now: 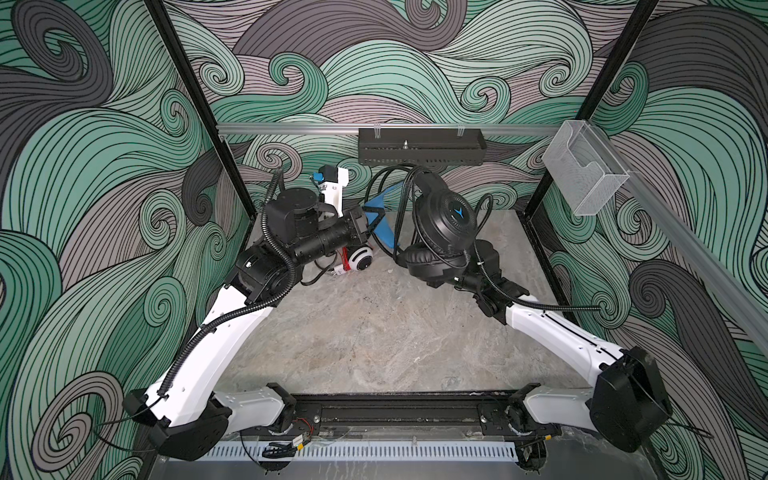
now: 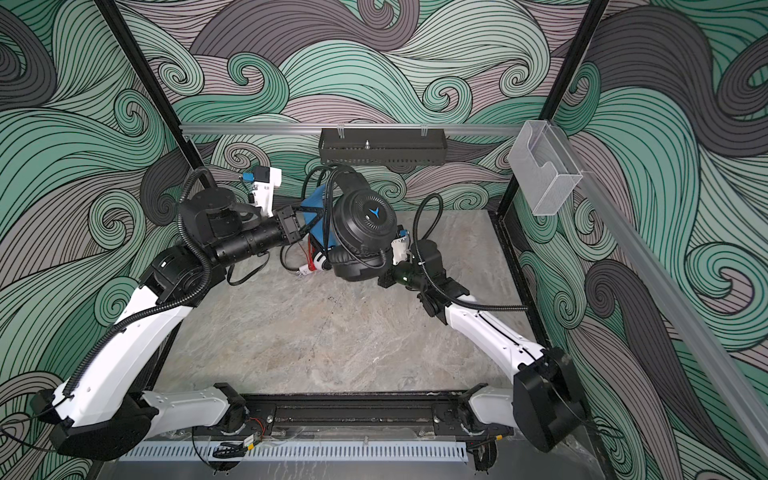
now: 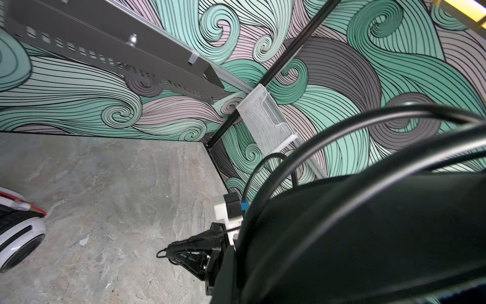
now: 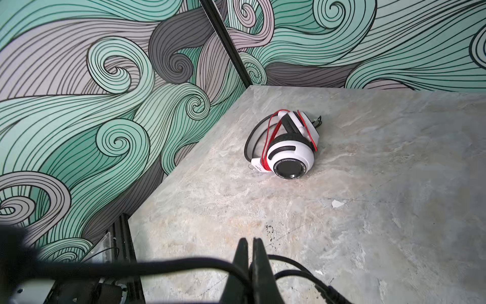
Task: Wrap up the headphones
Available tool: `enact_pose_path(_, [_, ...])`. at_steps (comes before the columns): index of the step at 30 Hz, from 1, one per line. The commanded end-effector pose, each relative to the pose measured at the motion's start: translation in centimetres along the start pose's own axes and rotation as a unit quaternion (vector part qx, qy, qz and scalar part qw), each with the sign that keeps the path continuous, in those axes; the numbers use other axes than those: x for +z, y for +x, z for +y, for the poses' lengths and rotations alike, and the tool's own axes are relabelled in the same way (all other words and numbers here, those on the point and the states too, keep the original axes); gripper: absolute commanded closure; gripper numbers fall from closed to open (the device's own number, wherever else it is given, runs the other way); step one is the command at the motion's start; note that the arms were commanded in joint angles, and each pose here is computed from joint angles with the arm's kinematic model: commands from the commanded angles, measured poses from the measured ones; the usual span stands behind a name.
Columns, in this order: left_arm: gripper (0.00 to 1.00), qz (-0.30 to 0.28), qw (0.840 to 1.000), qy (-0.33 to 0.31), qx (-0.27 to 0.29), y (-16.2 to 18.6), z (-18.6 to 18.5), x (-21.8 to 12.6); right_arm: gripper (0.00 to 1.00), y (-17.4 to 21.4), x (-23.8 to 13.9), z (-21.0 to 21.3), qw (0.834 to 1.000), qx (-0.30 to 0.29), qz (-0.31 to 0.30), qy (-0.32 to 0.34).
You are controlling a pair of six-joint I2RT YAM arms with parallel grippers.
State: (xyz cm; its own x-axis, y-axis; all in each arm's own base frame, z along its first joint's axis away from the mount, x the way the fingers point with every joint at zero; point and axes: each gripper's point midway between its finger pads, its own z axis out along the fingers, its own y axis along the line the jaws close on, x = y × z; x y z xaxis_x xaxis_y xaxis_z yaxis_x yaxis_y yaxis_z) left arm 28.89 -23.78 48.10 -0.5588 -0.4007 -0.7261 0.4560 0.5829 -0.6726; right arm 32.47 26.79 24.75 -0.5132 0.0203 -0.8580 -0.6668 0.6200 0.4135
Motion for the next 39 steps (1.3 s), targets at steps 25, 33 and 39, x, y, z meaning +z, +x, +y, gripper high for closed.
enact_pose_path(25, [1.0, -0.24, 0.945, -0.182, -0.131, -9.9, 7.3, 7.3, 1.0, 1.6, -1.9, 2.6, 0.977, -0.162, 0.077, 0.116])
enact_pose_path(33, [1.0, -0.188, 0.928, -0.322, -0.006, -6.1, 13.6, 8.7, 1.0, 0.4, -3.8, 5.7, 0.955, -0.25, 0.106, 0.123])
enact_pose_path(39, [1.0, -0.115, 0.904, -0.394, 0.119, -2.4, 16.5, 8.6, 1.0, -1.4, -5.5, 7.5, 0.934, -0.302, 0.143, 0.124])
